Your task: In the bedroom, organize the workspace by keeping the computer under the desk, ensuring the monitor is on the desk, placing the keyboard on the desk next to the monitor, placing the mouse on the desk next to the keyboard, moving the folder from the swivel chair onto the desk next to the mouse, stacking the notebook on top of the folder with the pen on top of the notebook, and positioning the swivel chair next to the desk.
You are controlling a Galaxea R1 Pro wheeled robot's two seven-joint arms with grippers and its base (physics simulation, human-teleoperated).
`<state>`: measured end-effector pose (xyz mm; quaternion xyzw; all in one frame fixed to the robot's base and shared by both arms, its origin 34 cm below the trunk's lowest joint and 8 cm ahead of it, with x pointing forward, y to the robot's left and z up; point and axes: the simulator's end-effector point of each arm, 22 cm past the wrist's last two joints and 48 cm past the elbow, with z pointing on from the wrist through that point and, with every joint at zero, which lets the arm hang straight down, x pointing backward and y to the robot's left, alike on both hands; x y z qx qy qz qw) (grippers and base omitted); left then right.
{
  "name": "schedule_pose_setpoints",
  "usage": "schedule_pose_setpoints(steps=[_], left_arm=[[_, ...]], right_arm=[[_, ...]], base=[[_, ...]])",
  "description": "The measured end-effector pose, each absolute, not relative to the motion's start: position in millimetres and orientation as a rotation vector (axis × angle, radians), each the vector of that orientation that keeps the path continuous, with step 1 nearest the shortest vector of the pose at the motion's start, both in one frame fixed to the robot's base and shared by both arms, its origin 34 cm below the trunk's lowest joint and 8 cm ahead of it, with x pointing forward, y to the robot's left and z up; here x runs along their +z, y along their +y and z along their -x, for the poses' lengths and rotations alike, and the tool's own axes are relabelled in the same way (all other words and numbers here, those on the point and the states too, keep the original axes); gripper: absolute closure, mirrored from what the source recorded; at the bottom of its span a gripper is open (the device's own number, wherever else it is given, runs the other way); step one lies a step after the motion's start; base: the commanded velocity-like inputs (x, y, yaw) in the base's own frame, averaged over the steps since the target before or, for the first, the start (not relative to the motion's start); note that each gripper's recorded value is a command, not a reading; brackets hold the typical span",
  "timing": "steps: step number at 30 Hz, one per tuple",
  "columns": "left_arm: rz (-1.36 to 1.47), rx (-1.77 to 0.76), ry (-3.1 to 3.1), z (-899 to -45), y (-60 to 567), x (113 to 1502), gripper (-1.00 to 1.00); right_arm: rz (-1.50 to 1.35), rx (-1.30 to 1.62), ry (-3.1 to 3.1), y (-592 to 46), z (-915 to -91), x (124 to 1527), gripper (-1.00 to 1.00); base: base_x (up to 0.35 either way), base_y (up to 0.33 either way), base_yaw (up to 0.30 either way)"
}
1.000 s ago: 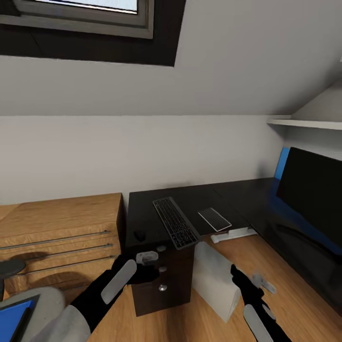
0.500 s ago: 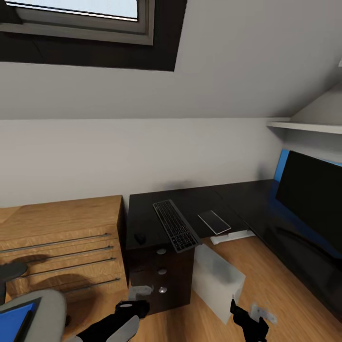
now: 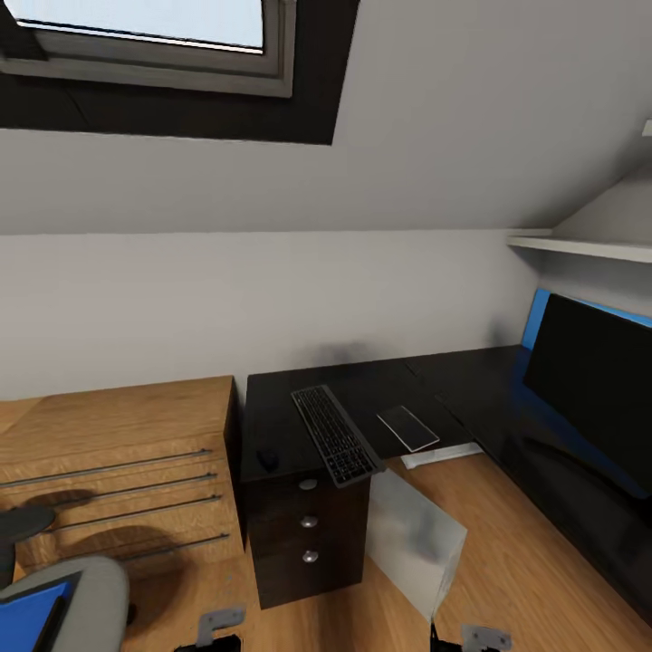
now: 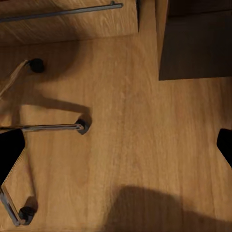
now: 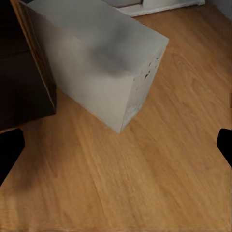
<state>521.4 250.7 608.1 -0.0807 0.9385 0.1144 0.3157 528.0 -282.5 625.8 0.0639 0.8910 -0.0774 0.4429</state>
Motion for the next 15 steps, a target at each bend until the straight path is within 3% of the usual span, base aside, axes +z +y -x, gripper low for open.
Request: schedule_pose_setpoints(steps=[15], left_arm=[[0.176,0.215,2.516,-460,254,574,-1.0]], right_arm=[[-0.126,-0.207,2.319,-272,-487,600,-1.0]], base=[[0.0,0.0,0.0]])
